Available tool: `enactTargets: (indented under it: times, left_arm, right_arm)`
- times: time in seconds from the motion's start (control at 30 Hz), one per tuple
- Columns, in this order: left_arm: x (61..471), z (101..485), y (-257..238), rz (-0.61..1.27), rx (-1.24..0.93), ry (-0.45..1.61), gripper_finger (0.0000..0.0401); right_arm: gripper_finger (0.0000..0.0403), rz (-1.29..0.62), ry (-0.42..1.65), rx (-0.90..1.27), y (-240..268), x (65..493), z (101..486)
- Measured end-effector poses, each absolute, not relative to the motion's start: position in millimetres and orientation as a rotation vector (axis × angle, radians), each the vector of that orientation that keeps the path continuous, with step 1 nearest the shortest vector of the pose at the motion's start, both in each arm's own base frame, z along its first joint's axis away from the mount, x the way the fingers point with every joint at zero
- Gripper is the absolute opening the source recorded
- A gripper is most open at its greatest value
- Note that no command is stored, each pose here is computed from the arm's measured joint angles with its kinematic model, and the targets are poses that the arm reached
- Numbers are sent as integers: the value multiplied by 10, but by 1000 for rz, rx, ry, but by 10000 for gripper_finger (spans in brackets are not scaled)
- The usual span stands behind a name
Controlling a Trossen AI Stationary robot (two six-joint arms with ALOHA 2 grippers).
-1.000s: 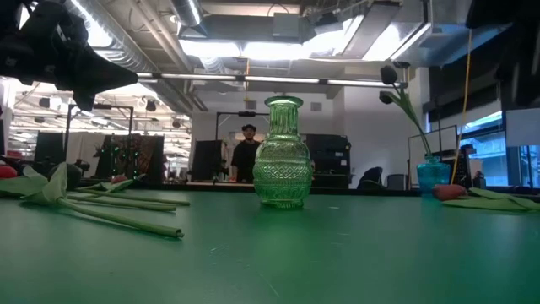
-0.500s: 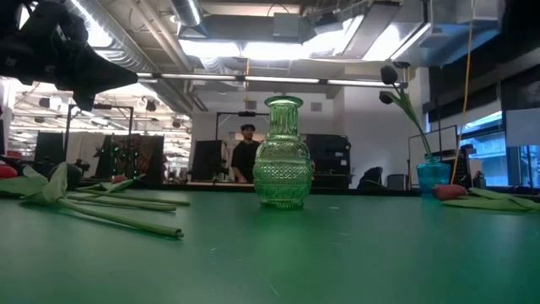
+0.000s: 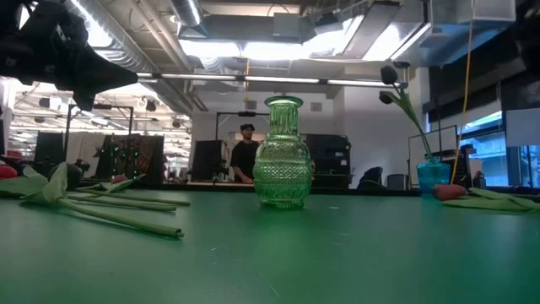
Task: Sort flowers into vase by color
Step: Put the right black flower into the top right blue vase
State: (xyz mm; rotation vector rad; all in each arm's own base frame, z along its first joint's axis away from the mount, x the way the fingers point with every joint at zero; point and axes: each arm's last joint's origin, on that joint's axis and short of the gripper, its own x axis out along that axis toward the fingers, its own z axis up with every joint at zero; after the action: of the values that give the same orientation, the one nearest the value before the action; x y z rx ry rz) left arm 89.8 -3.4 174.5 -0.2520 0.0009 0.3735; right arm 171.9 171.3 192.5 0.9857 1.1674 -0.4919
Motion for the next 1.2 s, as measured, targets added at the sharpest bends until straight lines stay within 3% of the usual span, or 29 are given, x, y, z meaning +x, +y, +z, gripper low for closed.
enactTargets:
  times: [0.37, 0.77, 0.9, 1.13, 1.2]
  left_arm:
    - [898, 1746, -34, 374, -253, 0, 11]
    - [898, 1747, -34, 374, -253, 0, 11]
    - [898, 1746, -34, 373, -252, 1, 11]
    - [898, 1746, -34, 374, -252, 1, 11]
    - [897, 1747, -34, 374, -253, 0, 11]
  right_arm:
    - [198, -744, 1335, 958, 1508, 1691, 1811]
    - [193, -806, 1477, 832, 1485, 1833, 1492]
    - [155, -775, 1469, 841, 1459, 1895, 1480]
    - [29, -695, 1458, 847, 1447, 1969, 1482]
    - [11, -694, 1457, 848, 1447, 1971, 1483]
